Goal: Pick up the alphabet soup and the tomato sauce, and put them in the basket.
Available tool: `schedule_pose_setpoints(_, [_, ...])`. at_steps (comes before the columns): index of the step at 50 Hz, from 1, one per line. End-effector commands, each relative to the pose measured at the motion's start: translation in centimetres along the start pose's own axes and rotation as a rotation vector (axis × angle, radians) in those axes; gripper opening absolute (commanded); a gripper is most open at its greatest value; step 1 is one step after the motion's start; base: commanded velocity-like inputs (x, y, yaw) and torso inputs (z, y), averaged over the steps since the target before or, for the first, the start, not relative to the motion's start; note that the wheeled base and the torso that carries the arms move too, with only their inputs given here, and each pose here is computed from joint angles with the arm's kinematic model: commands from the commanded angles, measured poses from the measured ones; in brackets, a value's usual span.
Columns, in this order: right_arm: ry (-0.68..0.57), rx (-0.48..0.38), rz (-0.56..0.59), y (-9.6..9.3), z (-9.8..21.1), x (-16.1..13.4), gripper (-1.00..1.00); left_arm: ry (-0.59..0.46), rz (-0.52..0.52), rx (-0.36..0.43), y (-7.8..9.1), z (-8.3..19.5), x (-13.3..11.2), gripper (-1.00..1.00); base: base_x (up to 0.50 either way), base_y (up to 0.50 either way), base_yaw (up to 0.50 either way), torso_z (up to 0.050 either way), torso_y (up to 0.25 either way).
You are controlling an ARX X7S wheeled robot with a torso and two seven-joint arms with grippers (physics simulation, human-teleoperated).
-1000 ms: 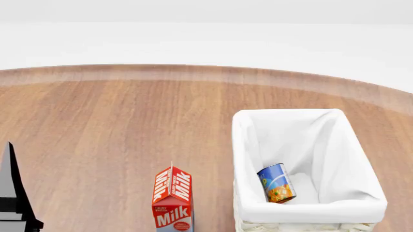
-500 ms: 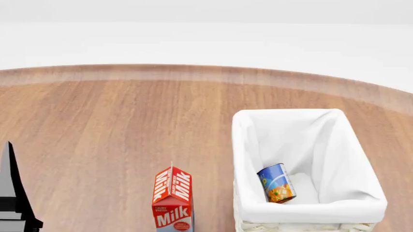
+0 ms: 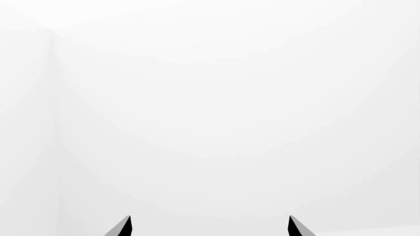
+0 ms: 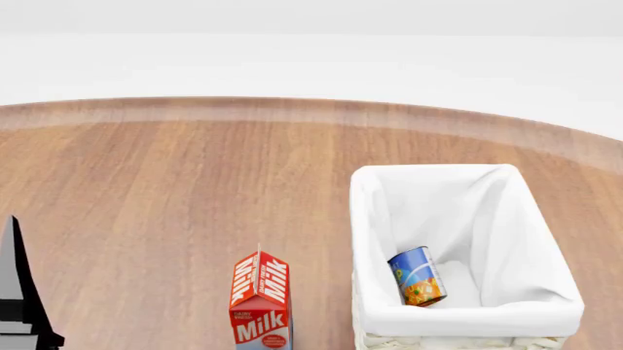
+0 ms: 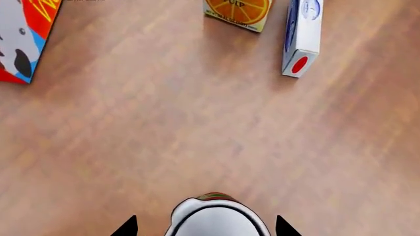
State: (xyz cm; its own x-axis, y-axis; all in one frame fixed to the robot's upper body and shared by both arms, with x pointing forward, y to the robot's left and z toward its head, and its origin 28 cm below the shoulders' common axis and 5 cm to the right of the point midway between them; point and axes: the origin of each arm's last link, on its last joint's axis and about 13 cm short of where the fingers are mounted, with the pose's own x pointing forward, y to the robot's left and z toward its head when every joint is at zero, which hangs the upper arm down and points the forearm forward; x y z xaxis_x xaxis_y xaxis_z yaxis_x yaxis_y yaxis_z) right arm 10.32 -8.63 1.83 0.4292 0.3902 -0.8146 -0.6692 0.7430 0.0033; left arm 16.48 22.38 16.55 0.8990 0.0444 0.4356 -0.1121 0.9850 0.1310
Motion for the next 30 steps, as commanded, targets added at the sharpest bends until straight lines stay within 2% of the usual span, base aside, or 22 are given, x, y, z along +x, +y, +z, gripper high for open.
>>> schedule_pose_setpoints(1, [-0.004,0.003,0.002,0.14,-0.23,0.37,1.0,-0.001,-0.001,0.0,0.03,0.04,-0.01,1.0,0.0,0.0,0.0,0.0,0.0])
schedule_pose_setpoints(30, [0.022,0.002,-0.017,0.1,-1.14,0.71,1.0,0.003,0.0,-0.001,-0.06,-0.16,-0.06,1.0,0.0,0.0,0.0,0.0,0.0])
